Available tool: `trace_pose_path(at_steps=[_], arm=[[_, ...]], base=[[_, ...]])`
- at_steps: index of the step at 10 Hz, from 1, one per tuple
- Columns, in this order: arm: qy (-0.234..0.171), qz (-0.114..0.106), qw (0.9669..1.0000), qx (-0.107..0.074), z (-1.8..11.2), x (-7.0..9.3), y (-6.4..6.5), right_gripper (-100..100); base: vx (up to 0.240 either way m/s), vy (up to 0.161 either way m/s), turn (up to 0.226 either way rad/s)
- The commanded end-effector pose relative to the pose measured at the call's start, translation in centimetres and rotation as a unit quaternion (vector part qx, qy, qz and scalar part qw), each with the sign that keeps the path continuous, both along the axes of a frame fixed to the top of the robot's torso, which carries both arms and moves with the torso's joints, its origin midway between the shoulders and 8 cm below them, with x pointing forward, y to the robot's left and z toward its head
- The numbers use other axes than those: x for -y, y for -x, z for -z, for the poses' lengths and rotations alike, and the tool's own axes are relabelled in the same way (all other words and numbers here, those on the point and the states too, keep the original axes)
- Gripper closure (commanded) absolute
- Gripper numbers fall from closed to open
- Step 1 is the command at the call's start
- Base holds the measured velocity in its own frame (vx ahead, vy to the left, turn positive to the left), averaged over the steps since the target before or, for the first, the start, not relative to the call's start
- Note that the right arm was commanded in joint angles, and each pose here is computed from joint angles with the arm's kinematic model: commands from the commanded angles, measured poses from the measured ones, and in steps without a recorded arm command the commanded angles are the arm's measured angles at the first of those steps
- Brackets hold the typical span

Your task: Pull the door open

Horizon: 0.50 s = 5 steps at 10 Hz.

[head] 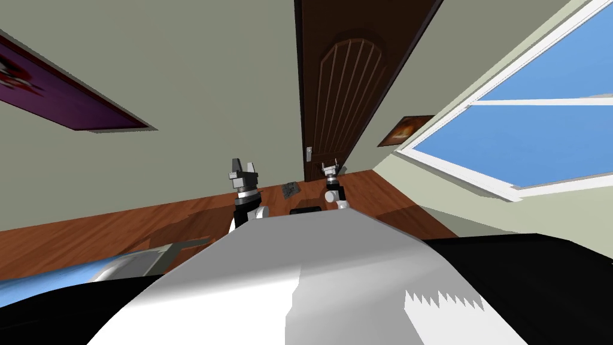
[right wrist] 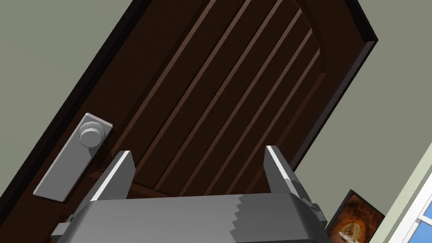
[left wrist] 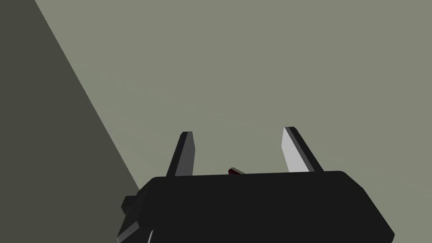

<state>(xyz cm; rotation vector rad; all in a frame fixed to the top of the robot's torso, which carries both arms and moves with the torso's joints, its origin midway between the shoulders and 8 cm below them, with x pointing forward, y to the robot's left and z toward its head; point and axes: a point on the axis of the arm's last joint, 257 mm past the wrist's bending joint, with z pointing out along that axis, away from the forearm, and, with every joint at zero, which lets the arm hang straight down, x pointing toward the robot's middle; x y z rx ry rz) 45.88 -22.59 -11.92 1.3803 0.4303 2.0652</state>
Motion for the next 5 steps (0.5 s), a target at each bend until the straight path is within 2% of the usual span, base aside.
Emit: trace_pose_path(at_steps=[1, 5], arm=[[-0.024, -0.011, 0.9996, -0.010, 1.1, -0.4, -0.5, -100], [-0.079, -0.033, 0.9958, -0.034, 3.6, -1.0, -1.6, -100]], base=[[0.105, 0.018, 0.072], [0.105, 0.013, 0.070]])
